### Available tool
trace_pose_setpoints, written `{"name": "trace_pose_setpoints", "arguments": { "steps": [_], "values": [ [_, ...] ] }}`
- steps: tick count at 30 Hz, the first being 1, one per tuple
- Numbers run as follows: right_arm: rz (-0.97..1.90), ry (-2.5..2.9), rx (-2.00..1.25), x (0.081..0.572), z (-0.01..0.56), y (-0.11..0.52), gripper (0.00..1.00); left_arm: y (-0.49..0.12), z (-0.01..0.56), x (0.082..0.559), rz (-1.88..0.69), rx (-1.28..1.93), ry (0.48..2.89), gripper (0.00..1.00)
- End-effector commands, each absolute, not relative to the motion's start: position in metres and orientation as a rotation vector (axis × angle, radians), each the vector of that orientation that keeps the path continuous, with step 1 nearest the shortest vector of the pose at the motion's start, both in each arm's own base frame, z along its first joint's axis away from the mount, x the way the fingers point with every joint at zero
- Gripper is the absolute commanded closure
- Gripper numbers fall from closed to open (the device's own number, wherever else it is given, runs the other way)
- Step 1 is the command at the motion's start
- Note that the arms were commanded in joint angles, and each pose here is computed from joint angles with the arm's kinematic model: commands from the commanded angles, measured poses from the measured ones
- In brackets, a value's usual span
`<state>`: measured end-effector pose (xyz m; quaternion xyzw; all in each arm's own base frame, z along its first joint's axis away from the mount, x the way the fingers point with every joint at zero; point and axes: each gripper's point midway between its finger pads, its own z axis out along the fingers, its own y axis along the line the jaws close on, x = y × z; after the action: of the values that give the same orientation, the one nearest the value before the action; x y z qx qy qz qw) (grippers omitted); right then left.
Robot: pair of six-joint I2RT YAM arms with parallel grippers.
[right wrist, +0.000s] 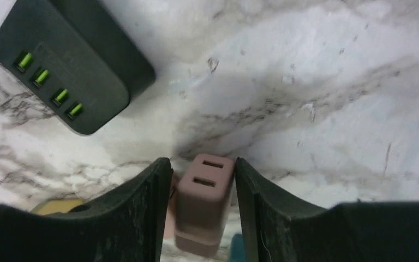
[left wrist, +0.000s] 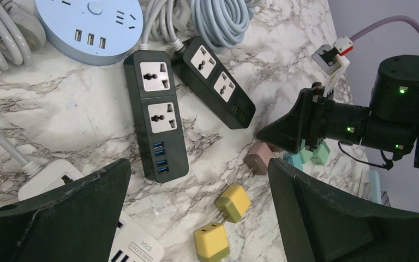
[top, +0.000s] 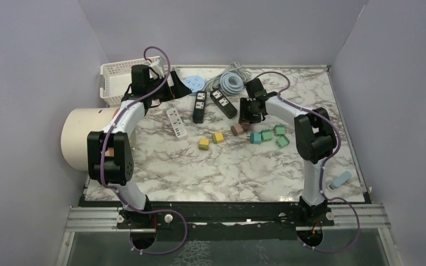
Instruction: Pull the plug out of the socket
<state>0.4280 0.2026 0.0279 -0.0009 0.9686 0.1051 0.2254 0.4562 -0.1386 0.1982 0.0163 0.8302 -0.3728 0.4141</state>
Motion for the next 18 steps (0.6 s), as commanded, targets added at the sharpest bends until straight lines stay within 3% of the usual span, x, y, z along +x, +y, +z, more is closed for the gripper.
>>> {"name": "trace_pose_setpoints", "arguments": {
  "steps": [1,10,18],
  "values": [
    [0.331,2.757,0.046,0.391,0.016,0.206,0.50,-0.139,0.213,0.454,-0.918,0.074,2.049,0.01],
    [0.474,2.715,-0.023,0.379,0.043,0.241,0.49,-0.139,0.215,0.453,-0.916,0.077,2.045,0.01],
    [0.473,2.598,-0.046,0.395,0.084,0.247,0.40,-0.139,0.216,0.453,-0.915,0.079,2.047,0.01]
  ]
}}
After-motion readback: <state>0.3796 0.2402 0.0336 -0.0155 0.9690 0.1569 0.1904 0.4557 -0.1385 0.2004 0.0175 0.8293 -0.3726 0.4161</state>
